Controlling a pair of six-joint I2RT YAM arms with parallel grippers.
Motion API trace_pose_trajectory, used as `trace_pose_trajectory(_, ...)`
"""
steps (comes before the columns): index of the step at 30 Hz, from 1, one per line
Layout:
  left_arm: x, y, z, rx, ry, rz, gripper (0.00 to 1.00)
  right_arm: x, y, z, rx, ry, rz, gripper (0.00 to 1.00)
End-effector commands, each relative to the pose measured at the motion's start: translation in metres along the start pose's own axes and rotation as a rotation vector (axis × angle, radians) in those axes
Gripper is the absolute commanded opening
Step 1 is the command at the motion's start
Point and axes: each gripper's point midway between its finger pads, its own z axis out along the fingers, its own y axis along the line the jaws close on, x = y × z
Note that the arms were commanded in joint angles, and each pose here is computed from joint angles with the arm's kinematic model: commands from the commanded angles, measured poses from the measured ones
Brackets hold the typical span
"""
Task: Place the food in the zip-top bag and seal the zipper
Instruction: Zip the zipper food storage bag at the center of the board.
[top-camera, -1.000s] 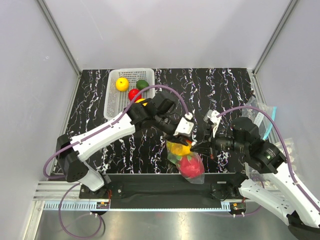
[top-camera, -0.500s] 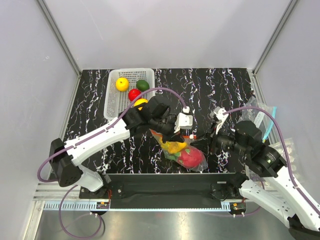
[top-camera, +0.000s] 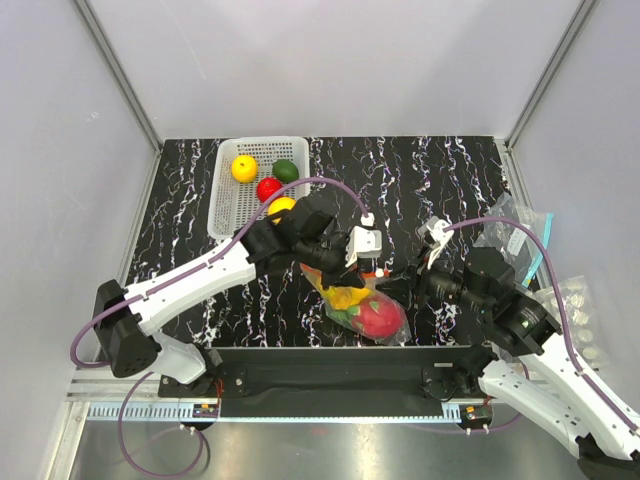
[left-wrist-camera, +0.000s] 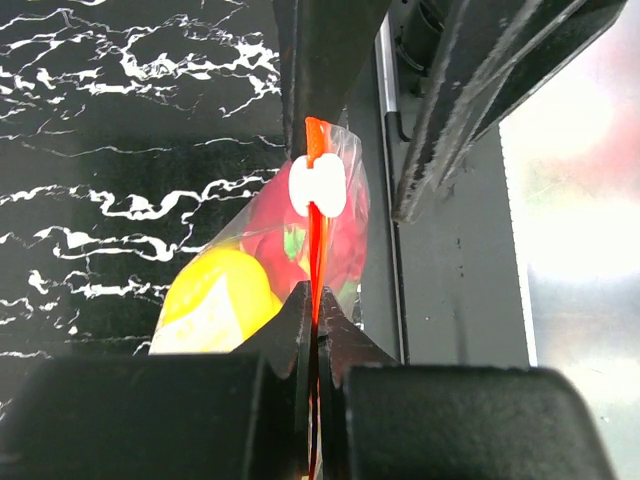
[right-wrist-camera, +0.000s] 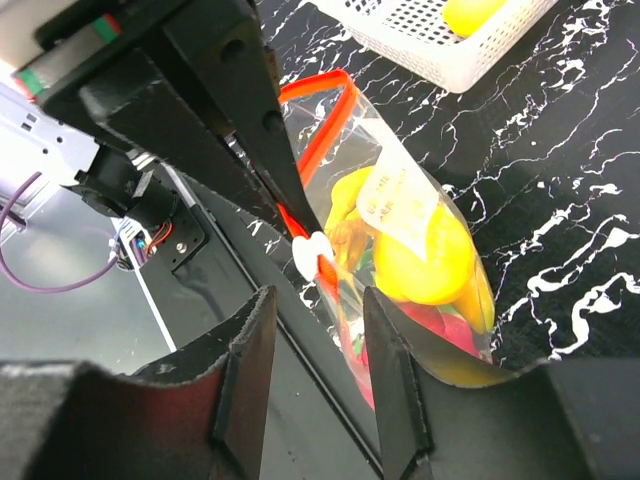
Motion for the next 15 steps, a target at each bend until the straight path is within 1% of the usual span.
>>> trace_pose_trajectory(1,-0.0294,0.0005,-0.0199,-0.039,-0.093,0.059,0.0,-0.0137,0.0029,0.0071,-0.016,-0.051,-0.007,0.46)
trace_pose_trajectory(5,-0.0314,-0.0004,-0.0234,-0.041,-0.109,0.07,0.0,-0.0136,0.0002,0.0071,-0.006,-0.068,-0.003,0.32)
trace_pose_trajectory(6,-0.0311,-0.0009,-0.0236,-0.043,-0.107,0.07,0.0,-0.0127,0.0007,0.0074,-0.01,-0.064,-0.004,0.26)
trace_pose_trajectory(8,-0.0322,-0.0001,-0.0253,-0.045,-0.11,0.07,0.0,-0.0124,0.0024,0.0066,-0.017,-0.063,-0.001,0.25)
trace_pose_trajectory(10,-0.0353,-0.0001,-0.0267,-0.045,-0.117,0.072,0.0,-0.0111,0.002,0.0068,-0.016,-0.059,0.0,0.17)
trace_pose_trajectory(12,-0.0374,-0.0003,-0.0276,-0.046,-0.12,0.07,0.0,-0.0111,0.0024,0.0058,-0.017,-0.06,0.003,0.12)
trace_pose_trajectory(13,-0.0379,-0.0004,-0.0284,-0.045,-0.121,0.067,0.0,-0.0122,0.0021,0.0052,-0.014,-0.066,0.003,0.06)
trace_pose_trajectory(15,-0.0392,-0.0008,-0.0293,-0.046,-0.123,0.066,0.0,-0.0146,0.0027,0.0037,-0.012,-0.074,0.001,0.0)
